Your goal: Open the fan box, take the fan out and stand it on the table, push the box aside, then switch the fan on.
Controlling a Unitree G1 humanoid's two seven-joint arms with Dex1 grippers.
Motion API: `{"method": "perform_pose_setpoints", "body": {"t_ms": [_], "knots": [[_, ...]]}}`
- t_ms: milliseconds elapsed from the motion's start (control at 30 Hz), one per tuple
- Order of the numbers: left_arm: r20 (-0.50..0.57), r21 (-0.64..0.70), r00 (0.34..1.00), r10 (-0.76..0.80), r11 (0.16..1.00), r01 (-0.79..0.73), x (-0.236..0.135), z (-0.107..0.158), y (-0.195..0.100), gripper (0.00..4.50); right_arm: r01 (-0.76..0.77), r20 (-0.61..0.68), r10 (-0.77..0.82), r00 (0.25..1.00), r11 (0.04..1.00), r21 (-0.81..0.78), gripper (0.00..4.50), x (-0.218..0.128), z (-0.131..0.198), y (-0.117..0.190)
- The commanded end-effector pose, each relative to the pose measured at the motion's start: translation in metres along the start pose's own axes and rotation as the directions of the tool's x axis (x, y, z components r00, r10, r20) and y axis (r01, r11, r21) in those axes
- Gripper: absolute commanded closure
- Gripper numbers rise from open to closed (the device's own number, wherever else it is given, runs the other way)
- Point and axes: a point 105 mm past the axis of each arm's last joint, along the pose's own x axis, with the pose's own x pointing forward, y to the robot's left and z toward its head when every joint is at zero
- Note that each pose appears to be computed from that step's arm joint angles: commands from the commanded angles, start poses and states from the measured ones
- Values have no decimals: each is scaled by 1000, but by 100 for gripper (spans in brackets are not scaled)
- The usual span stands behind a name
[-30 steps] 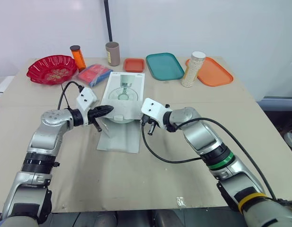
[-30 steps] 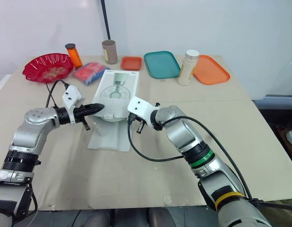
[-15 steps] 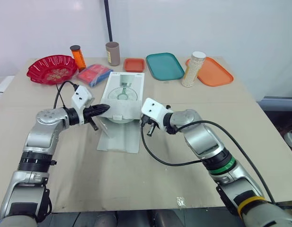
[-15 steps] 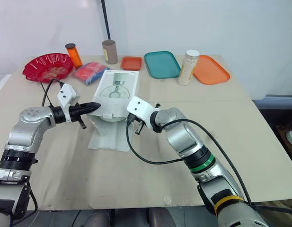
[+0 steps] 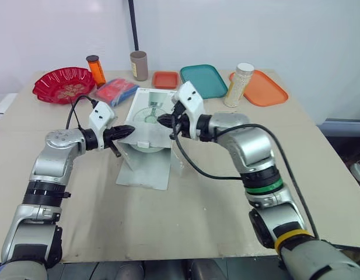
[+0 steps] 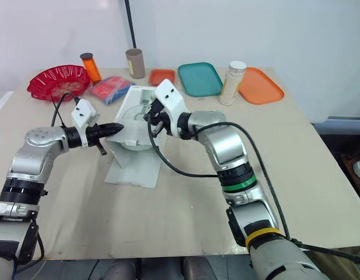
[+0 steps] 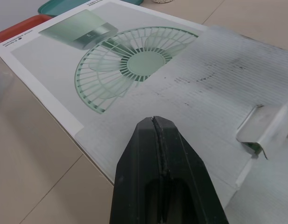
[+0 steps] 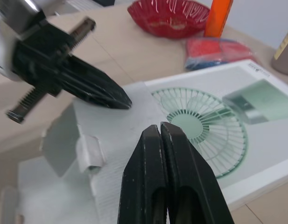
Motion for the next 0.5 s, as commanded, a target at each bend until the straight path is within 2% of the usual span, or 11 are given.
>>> {"method": "perform_pose_setpoints", "body": {"t_ms": [33,133,233,500], "knots": [[48,64,999,18,998,-22,-10,26,4,450,30,-11,-31,999,998,-49,446,10,-6,-3],[47,84,999,6,996,-10,-16,31,-1,450,24,-32,-25,999,999,-42,446,13,-16,-1],[29,135,996,-90,987,85,-23,38,-23,450,27,-46,-29,999,999,-47,446,13,-21,-2],[-146,246,972,-182,946,214,-26,11,-54,450,16,-32,-17,999,999,-33,446,15,-19,0]]}}
